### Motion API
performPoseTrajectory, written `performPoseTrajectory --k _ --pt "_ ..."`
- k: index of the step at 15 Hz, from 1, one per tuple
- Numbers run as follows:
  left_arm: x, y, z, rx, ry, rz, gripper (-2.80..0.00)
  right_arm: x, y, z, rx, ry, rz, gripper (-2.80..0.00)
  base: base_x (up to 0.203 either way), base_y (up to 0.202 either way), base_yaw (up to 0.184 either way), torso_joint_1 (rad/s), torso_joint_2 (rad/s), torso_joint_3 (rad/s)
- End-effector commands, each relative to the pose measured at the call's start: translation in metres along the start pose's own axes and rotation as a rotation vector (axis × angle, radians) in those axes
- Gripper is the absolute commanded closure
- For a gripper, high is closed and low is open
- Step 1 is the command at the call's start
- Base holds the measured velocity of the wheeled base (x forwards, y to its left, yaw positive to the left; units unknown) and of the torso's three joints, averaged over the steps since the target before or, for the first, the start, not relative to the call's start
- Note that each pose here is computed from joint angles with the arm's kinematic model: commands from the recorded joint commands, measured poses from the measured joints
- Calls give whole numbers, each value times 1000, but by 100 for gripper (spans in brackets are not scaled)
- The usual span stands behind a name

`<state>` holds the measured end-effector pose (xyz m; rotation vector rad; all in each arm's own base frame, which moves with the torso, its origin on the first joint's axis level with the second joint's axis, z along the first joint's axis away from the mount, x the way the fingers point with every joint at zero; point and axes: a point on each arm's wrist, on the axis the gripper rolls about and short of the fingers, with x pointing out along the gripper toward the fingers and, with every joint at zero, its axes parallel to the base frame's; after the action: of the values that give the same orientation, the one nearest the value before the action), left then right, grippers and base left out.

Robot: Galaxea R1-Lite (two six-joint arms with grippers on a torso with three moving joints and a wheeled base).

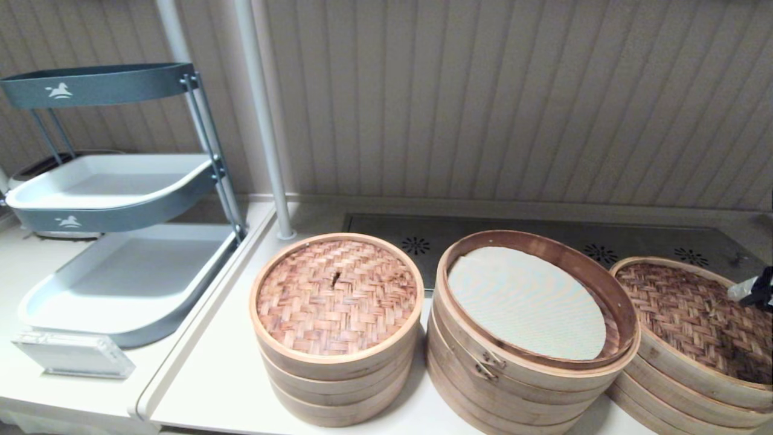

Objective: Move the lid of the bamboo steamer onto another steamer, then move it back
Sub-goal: Pick up the steamer

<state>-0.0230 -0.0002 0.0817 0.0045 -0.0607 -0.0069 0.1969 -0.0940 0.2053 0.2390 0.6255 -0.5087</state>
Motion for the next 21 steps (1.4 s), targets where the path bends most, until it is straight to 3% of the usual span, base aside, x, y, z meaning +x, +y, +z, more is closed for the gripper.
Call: performPoseTrajectory --k 1,10,19,21 --pt "1 0 -7 0 22 1 0 18 -4 -7 8 29 -19 -280 0 0 0 0 0 0" --pt "1 0 -7 0 21 1 0 53 -5 -16 16 63 -26 -280 0 0 0 0 0 0" --pt "1 0 -7 0 22 1 0 65 -5 -18 18 31 -58 -280 0 0 0 0 0 0" --pt "1 0 -7 0 22 1 0 63 -3 -17 54 19 -72 -280 0 0 0 0 0 0"
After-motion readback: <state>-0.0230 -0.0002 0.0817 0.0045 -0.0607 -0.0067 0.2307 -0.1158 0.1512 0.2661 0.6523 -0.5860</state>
